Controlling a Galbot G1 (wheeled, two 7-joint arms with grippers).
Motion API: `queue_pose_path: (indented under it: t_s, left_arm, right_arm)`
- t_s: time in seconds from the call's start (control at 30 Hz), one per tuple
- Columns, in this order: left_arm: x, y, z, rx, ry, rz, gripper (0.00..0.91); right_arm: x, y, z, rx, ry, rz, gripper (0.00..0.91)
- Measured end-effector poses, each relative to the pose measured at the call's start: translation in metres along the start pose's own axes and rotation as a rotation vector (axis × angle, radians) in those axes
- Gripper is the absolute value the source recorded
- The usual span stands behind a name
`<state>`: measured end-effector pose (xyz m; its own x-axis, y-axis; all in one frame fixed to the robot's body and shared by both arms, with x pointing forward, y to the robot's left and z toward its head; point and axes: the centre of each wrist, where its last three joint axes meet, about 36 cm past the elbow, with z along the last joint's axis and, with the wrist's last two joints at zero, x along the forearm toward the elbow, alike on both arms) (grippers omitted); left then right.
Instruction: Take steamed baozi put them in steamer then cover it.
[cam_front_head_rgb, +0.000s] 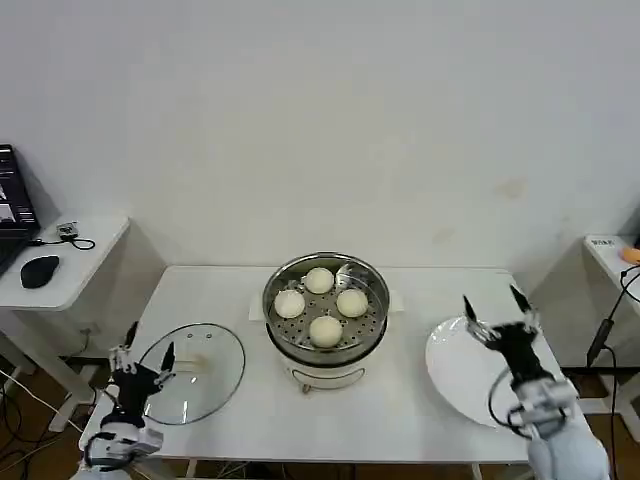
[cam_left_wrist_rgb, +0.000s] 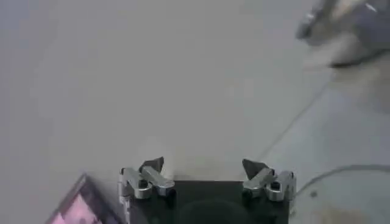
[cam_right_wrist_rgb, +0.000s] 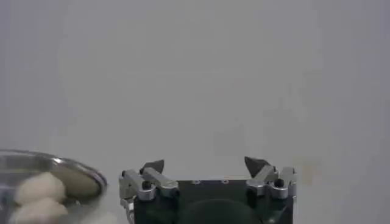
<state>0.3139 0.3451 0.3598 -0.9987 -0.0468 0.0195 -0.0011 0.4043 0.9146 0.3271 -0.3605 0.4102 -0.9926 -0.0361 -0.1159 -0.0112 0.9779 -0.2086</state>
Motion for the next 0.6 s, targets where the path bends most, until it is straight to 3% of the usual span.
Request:
queue_pose_path:
  t_s: [0.33,0.6]
  left_arm:
    - [-0.005,-0.031,0.028,-0.278,-0.026,0.087,0.907]
    - [-0.012,-0.043,0.039,-0.354,-0.033,0.121,0.907]
  right_arm:
    - [0.052,-0.014,0.000,0.009,0.047,0.102,0.907]
    - [0.071,-0.014,0.004,0.011,0.074,0.126,0.907]
